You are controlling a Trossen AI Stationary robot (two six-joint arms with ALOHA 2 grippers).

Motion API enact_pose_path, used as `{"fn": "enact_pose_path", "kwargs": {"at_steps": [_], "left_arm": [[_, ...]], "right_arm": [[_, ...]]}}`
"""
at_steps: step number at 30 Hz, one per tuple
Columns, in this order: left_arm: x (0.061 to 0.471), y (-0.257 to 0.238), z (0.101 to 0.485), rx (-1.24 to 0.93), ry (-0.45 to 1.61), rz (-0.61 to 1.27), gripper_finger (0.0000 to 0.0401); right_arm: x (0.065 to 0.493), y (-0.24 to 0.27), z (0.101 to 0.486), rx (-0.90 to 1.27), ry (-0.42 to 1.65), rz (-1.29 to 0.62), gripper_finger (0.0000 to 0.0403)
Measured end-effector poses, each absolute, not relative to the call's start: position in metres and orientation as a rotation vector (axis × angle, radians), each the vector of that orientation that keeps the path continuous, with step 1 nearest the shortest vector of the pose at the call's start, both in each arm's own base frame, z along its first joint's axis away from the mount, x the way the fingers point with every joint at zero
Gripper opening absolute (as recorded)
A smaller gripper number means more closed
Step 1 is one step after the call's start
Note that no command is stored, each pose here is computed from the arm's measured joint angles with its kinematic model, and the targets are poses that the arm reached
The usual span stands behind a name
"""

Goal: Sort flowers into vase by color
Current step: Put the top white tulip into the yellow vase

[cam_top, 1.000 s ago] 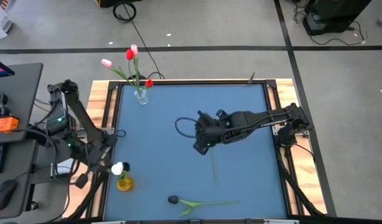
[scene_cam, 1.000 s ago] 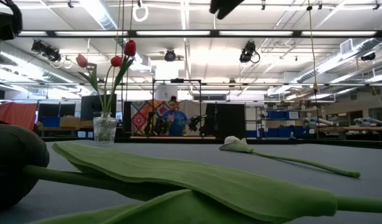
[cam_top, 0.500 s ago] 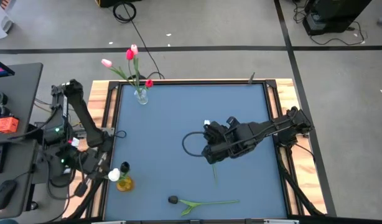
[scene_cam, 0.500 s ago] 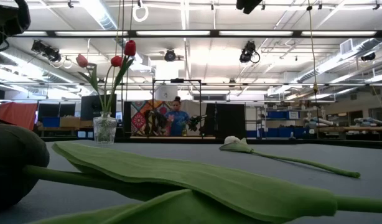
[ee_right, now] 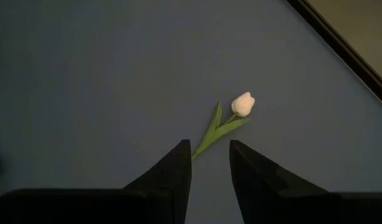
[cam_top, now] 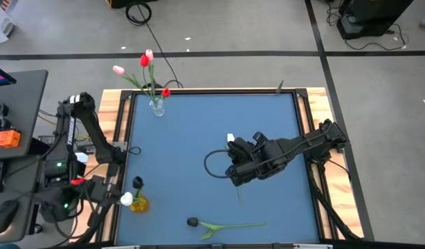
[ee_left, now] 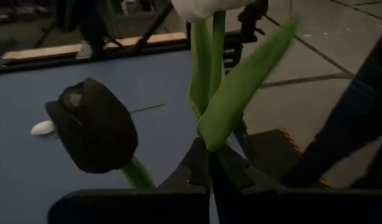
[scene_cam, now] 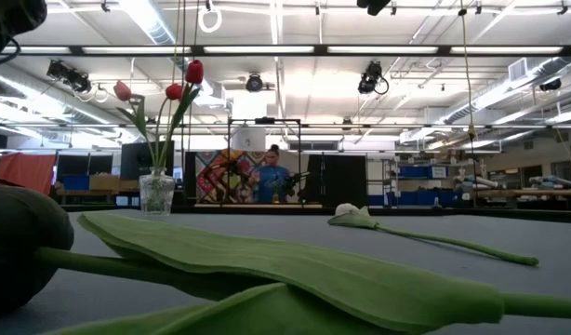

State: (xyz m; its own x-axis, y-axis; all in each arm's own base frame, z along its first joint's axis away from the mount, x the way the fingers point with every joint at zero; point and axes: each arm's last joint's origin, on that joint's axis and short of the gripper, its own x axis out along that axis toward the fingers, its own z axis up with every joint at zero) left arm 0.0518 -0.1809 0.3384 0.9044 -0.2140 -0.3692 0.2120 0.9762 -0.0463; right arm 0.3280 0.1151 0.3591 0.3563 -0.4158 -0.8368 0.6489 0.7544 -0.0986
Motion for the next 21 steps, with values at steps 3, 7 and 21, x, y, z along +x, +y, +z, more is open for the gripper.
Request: {"fn": "enact_pose_path", "kwargs": {"at_steps": [3, 7, 21], "left_arm": [[0.047, -0.185, 0.334, -0.009, 0.362, -0.193, 0.0003], [0.042, -0.193, 0.327, -0.027, 0.342, -0.167, 0.0006], [0.04, -0.195, 0.302, -0.187, 0.459, -0.029, 0.0036]], "right_arm": [[0.328, 0.115, 0.359, 0.279, 0.984, -0.712, 0.0118], [0.325, 0.115, 0.359, 0.28, 0.987, -0.737, 0.0118], [0.325, 0.126, 0.331, 0.487, 1.018, -0.818, 0.0166]]}}
